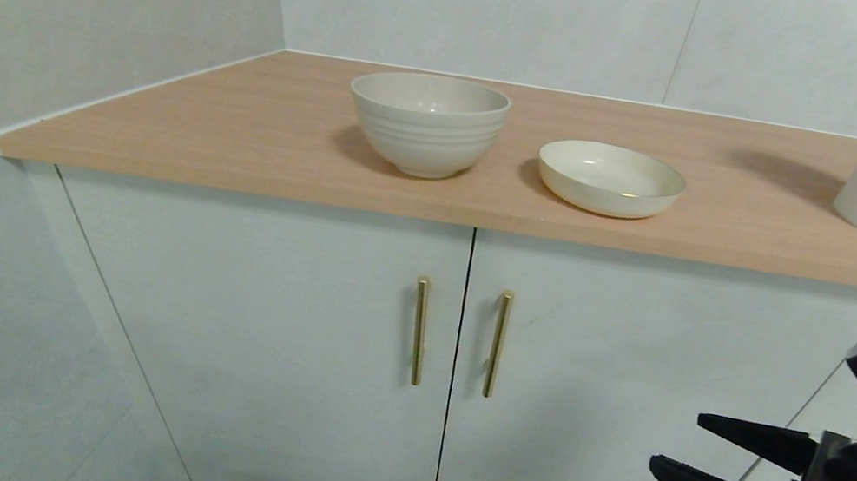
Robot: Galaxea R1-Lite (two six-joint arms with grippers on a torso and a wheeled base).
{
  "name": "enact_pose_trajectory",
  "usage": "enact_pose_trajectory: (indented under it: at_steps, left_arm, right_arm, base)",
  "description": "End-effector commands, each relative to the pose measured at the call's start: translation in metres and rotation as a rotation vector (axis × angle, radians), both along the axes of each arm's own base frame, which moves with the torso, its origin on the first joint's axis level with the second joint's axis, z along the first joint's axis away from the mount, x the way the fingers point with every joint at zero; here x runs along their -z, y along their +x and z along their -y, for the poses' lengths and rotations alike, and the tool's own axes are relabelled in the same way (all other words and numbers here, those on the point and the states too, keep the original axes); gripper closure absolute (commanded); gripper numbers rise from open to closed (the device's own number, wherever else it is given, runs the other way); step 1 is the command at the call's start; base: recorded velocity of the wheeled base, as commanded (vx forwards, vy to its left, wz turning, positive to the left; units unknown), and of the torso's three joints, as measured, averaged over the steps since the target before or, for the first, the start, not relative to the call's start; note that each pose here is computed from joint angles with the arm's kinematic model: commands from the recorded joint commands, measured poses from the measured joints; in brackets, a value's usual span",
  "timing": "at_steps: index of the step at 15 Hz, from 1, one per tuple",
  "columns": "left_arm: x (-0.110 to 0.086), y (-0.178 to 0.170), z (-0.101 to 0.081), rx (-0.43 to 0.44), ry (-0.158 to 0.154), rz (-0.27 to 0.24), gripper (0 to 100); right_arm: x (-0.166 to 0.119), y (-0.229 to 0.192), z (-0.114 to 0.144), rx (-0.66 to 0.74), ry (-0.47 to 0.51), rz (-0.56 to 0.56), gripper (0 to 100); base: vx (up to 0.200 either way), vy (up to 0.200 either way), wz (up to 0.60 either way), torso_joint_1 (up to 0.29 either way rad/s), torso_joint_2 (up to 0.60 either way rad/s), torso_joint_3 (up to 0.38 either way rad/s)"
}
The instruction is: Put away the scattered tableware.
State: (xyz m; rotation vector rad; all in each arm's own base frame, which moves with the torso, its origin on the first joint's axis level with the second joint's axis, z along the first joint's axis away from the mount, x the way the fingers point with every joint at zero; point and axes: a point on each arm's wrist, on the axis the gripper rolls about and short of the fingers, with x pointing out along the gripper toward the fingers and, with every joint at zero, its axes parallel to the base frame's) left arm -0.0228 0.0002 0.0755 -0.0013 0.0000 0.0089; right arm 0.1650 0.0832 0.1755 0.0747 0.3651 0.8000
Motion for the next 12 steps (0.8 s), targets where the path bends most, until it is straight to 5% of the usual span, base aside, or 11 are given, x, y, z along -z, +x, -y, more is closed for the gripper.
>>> enact_pose_trajectory:
  at_steps: [1,12]
  left_arm:
    - [0.0,0.0,0.0,0.0,0.0,0.0,0]
    - [0.0,0.0,0.0,0.0,0.0,0.0,0]
  right_arm:
    - [0.022,0.031,-0.021,-0.028,-0.035,-0.079,0]
    - [0.024,0.086,-0.076,-0.105,-0.014,-0.095,0]
  base:
    - [0.0,0.0,0.0,0.0,0.0,0.0]
    - [0.0,0.0,0.0,0.0,0.0,0.0]
